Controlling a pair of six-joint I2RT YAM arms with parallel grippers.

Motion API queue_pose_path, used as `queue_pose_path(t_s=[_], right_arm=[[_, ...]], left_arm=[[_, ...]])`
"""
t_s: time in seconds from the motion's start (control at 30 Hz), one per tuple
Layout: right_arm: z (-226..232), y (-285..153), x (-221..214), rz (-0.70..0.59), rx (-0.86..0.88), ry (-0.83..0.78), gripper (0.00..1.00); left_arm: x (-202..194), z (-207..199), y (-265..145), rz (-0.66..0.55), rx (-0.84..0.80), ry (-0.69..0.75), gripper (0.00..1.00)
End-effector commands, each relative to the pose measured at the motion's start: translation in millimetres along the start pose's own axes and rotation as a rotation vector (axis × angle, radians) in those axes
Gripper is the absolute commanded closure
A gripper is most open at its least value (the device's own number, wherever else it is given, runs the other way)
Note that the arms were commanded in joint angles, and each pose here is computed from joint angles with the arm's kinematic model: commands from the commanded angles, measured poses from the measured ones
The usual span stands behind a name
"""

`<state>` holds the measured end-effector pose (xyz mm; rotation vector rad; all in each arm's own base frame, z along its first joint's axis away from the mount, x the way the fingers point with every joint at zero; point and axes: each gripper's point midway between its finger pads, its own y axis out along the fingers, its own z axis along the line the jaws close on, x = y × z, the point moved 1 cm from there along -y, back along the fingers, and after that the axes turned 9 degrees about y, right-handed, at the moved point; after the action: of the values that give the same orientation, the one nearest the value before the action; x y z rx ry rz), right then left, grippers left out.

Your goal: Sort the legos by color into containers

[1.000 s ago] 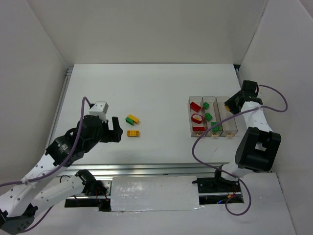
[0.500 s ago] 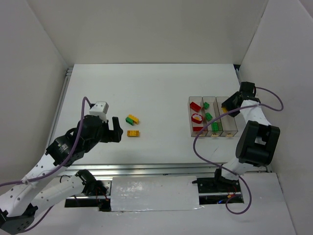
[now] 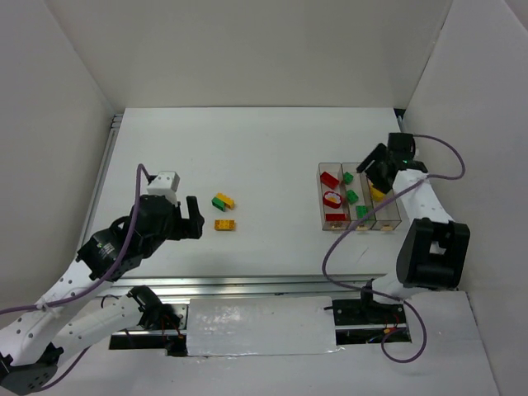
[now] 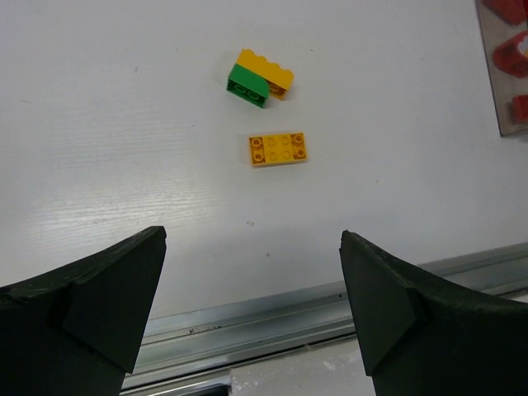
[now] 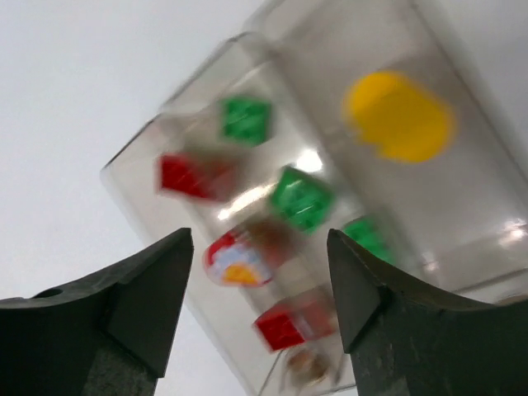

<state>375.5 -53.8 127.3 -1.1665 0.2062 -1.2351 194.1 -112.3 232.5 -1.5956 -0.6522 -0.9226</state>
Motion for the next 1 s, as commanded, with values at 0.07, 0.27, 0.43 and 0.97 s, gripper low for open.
queue_pose_path(t_s=[0.07, 0.27, 0.43, 0.97], right_arm=[[114.5, -93.0, -60.3, -0.072, 0.329, -0.378, 0.01], [167.8, -122.2, -216.0, 0.234, 0.594, -0.628, 0.00], [159.7, -89.4, -306.2, 0.195, 0.292, -0.665, 0.00], [180.0, -72.1, -431.0, 0.191, 0.149, -0.706, 0.00]], left_arm=[[10.6, 33.1, -11.0, -0.051, 0.203, -0.100, 0.01], [12.4, 66.2, -31.6, -0.118, 0.370, -0.225, 0.00], [14.8, 77.8, -46.9, -0.181, 0.387, -0.281, 0.00], [13.1, 60.8, -29.9, -0.123, 0.325, -0.201, 0.01]])
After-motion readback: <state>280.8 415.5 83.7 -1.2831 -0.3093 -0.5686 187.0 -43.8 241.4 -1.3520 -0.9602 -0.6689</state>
